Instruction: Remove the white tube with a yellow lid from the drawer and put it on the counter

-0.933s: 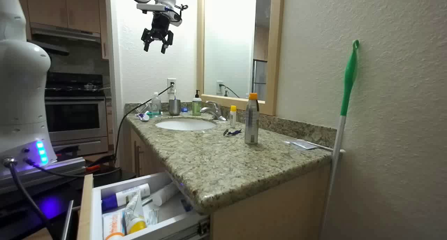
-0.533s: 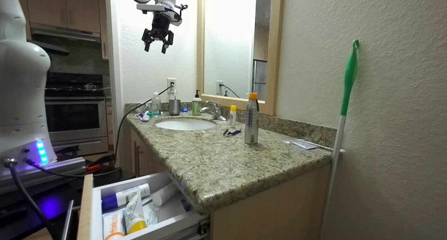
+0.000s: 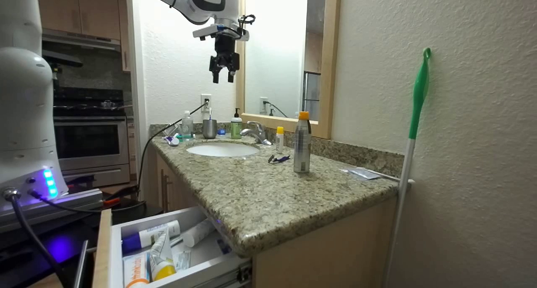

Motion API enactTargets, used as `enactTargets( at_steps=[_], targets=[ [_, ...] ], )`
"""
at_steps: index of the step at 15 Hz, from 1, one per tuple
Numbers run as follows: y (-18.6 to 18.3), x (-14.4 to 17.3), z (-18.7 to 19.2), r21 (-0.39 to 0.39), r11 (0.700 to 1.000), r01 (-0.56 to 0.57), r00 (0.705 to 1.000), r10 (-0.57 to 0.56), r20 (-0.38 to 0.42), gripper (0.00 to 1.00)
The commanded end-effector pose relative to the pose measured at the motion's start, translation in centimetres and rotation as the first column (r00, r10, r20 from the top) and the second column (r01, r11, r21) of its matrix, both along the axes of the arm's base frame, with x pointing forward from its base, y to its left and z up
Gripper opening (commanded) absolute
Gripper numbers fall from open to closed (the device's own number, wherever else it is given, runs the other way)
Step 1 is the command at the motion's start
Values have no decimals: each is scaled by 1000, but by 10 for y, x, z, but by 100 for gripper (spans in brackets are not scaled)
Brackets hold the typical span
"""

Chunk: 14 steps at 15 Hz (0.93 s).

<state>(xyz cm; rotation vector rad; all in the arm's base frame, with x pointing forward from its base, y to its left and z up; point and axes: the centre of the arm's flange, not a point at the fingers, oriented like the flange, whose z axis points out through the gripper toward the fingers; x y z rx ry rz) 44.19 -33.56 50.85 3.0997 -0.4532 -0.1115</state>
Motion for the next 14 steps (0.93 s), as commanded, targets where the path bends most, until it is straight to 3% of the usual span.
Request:
enactTargets(
  at_steps=[1,2,4,5,9,11,14],
  targets=[
    [-61,-65,-25,-43,982,182,979,-185,-85,100],
    [-61,-93,-20,-50,978,204,966,-209,-151,100],
    [-52,-125,0,-8,988,157,974,-156,-161,100],
    [-77,-95,-22,-37,983,181,969,-184,-165,100],
    [-62,-118,4,-13,985,171,975,-171,-142,100],
    [-89,-113,-22,-62,943,326,935,-332,-126,100],
    [-138,-171,-55,-54,878,476,864,-478,-160,100]
  ],
)
